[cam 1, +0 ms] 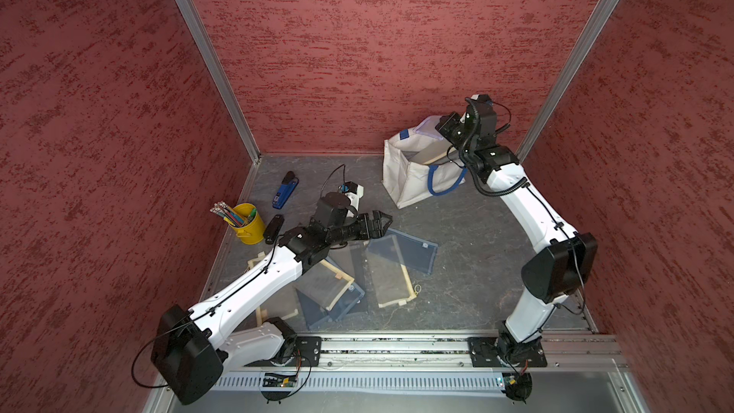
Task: Put the pencil pouch into the canvas bag
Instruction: Place the pencil pouch in the canvas bag.
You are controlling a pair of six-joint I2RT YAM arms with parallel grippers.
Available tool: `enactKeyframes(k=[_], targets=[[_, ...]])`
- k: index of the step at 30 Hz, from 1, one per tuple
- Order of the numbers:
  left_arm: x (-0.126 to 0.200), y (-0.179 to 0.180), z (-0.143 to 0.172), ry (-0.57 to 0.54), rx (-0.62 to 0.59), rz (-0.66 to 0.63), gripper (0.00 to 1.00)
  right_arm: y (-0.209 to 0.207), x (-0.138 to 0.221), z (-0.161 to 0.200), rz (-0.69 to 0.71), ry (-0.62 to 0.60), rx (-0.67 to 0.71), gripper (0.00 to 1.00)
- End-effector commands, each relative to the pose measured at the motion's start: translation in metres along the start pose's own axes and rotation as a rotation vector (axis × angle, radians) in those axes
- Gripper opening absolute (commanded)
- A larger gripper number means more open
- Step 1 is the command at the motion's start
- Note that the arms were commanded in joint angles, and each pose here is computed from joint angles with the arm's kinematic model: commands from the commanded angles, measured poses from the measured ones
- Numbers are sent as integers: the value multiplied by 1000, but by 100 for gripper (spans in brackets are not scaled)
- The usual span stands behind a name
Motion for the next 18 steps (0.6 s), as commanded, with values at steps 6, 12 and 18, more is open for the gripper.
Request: enactKeyframes(k=[6, 12, 18], targets=[[4, -5, 3, -27, -7, 1, 99, -30, -49, 12, 134, -47, -58, 0], [1, -7, 3, -30, -7, -10, 100, -48, -62, 28, 170, -27, -134, 0], [-12, -1, 7, -10, 6, -21, 100, -53, -62, 44, 214, -30, -180, 0]])
Point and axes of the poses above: each gripper's point midway between its finger pads, its own x axis back along the fingers, its own y axis along the line the jaws close on, z = x × y, the point moved 9 cm from there along x, back along the fingers, and after that the axes turned 7 degrees about -x, right-handed, at the moved point
